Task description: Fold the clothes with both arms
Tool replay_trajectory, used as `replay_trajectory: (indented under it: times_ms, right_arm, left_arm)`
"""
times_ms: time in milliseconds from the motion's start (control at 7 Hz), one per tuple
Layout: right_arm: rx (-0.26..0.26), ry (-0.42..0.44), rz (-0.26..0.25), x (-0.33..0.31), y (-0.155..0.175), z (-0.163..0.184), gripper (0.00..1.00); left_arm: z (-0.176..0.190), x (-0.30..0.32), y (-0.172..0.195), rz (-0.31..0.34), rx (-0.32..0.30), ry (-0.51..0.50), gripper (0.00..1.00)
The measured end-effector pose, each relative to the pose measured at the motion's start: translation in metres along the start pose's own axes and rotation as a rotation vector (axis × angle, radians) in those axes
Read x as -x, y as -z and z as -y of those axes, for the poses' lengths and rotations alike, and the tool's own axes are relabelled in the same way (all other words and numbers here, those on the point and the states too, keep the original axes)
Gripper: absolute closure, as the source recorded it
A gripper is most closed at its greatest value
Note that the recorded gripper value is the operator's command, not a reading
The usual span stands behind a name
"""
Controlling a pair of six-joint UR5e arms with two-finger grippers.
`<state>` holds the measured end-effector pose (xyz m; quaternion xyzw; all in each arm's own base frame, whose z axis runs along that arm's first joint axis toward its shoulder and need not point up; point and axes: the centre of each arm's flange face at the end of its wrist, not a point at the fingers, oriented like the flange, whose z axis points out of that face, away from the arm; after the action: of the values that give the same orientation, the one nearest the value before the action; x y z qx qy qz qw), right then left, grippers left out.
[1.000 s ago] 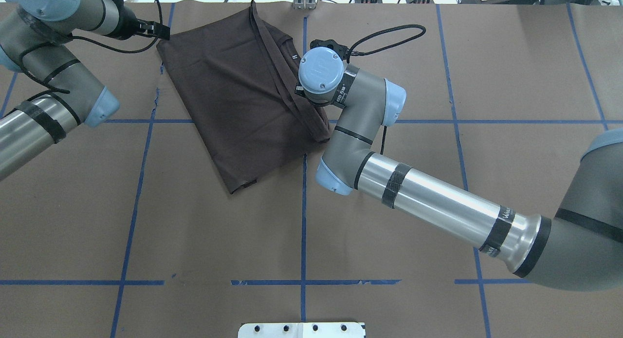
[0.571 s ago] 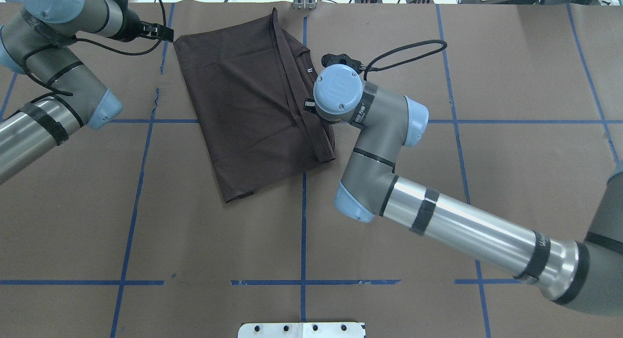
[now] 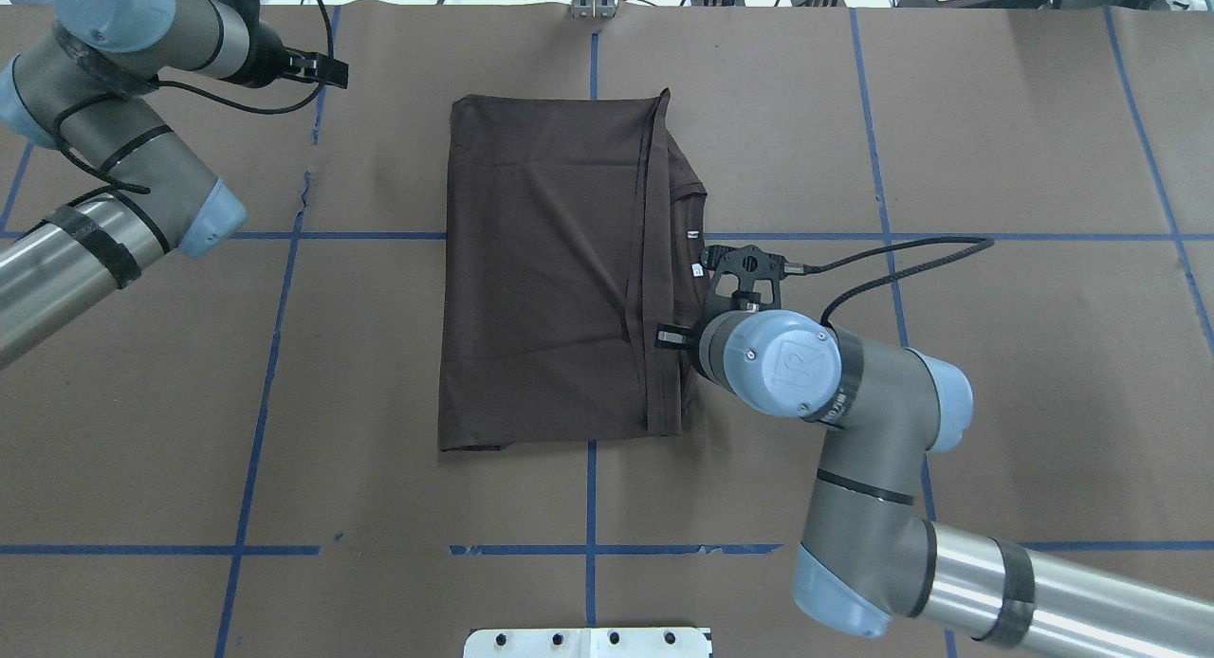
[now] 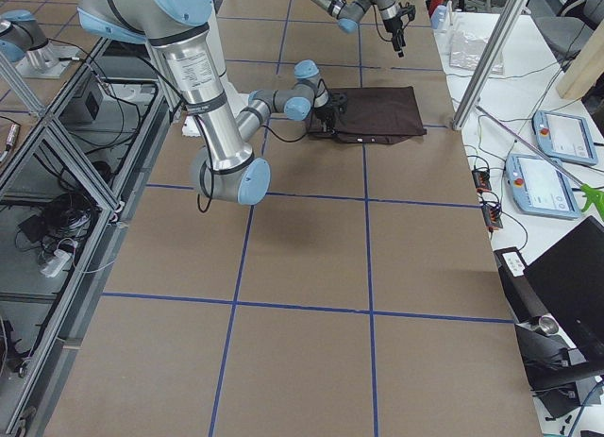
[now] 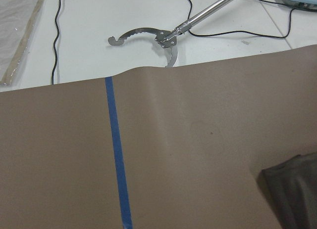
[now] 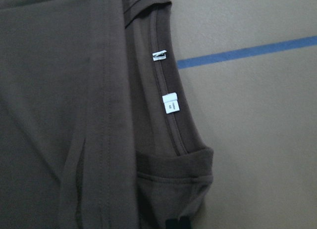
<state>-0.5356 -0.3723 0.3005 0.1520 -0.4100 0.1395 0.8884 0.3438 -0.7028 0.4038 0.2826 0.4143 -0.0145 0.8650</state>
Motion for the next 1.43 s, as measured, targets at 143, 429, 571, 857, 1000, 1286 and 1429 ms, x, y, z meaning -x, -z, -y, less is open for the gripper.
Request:
replay_trajectory:
  times_ms: [143, 429, 571, 857, 1000, 1286, 1429]
  right_arm:
    - [0.003, 0.013, -0.003, -0.018, 0.008, -0.013, 0.64]
    - [0.004, 0.026, -0.008, -0.032, 0.013, -0.021, 0.00]
    - [0.001, 0.040, 0.004, -0.032, 0.020, -0.021, 0.00]
    - [0.003, 0.167, 0.048, -0.019, 0.040, -0.033, 0.00]
    - [-0.011, 0.247, 0.059, -0.009, 0.044, -0.048, 0.02]
    - [-0.054, 0.406, 0.033, 0.010, 0.047, -0.080, 0.39]
    - [-0.069, 0.479, 0.019, 0.014, 0.048, -0.094, 0.51]
  left_arm:
    - [-0.001, -0.003, 0.000, -0.004, 0.000, 0.001, 0.00]
    - [-0.002, -0.005, 0.000, -0.007, 0.001, 0.001, 0.00]
    - [-0.002, -0.007, 0.000, -0.009, 0.000, 0.000, 0.00]
    - [-0.001, -0.010, 0.003, -0.015, -0.004, -0.002, 0.00]
    - [-0.001, -0.012, 0.004, -0.017, -0.005, -0.002, 0.00]
    - [-0.001, -0.012, 0.004, -0.016, -0.005, -0.002, 0.00]
    - [-0.001, -0.011, 0.003, -0.016, -0.004, -0.001, 0.00]
